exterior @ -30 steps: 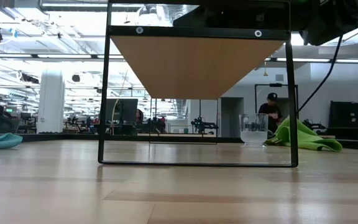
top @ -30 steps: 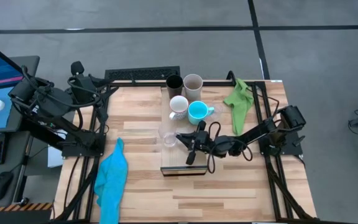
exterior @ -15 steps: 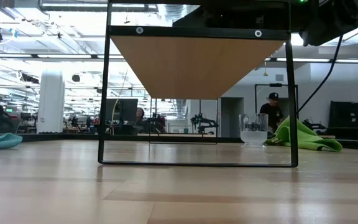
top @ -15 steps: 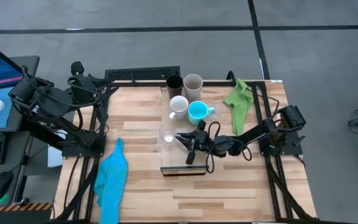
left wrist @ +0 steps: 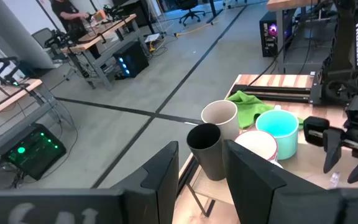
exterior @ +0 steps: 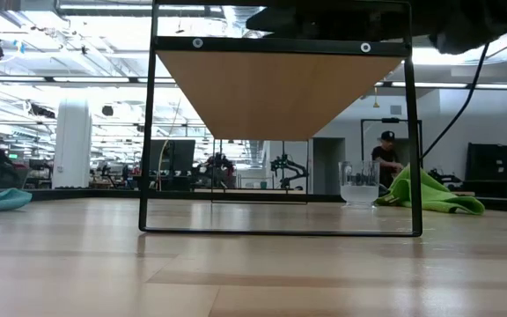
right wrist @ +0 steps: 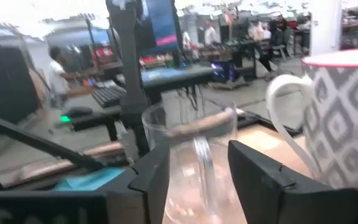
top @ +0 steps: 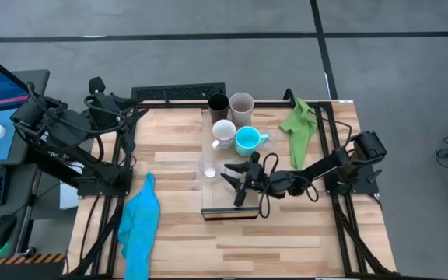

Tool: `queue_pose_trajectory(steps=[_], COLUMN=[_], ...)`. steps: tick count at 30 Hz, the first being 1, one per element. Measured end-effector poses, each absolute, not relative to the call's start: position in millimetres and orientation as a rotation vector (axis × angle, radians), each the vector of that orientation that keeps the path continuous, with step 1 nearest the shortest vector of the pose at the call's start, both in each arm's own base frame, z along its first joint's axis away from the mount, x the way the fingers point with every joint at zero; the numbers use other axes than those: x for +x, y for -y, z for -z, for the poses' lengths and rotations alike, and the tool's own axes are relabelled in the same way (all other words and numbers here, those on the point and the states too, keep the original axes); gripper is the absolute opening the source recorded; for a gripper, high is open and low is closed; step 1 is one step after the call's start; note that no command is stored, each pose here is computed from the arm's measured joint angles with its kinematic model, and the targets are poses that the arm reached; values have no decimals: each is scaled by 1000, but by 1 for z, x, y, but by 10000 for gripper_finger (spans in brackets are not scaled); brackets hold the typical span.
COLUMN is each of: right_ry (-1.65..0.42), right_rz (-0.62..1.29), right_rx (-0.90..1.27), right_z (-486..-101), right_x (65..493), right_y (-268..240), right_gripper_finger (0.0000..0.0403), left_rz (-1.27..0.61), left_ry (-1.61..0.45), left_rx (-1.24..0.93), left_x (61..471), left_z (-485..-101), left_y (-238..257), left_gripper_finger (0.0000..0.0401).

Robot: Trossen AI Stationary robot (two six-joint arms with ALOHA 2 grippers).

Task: Stack small to large cups/mugs on shelf
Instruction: Adjust the blue cup on the shelf

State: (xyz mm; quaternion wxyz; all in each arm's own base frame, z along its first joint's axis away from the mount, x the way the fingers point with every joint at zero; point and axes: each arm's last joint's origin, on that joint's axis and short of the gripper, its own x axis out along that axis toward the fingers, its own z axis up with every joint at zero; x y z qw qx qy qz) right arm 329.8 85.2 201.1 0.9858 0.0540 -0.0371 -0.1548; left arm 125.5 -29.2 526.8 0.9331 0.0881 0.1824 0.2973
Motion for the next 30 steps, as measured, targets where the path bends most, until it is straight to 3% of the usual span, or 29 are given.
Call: queue_pose_trajectory(steps=[8,19,25,30], right_ry=[17,25,58,35], right_rz=[324,365,481,626], right_rx=[82,70,14,-12], right_z=[-221,-270,-305,-321], right_x=[315,276,237,209], right_y=[-91,-97,-100,-95], right_gripper_finger=[203,192,191,191], left_rz=[-608,-574,-403,-261], left_ry=[-373,-400,-574,-735], left_rx=[180,167,-48,-150], left_x=[125,130,144,166], left_z=[-527,-520,-489,-443], left_y=[29,32,44,73], left_gripper_finger=[119,119,110,57])
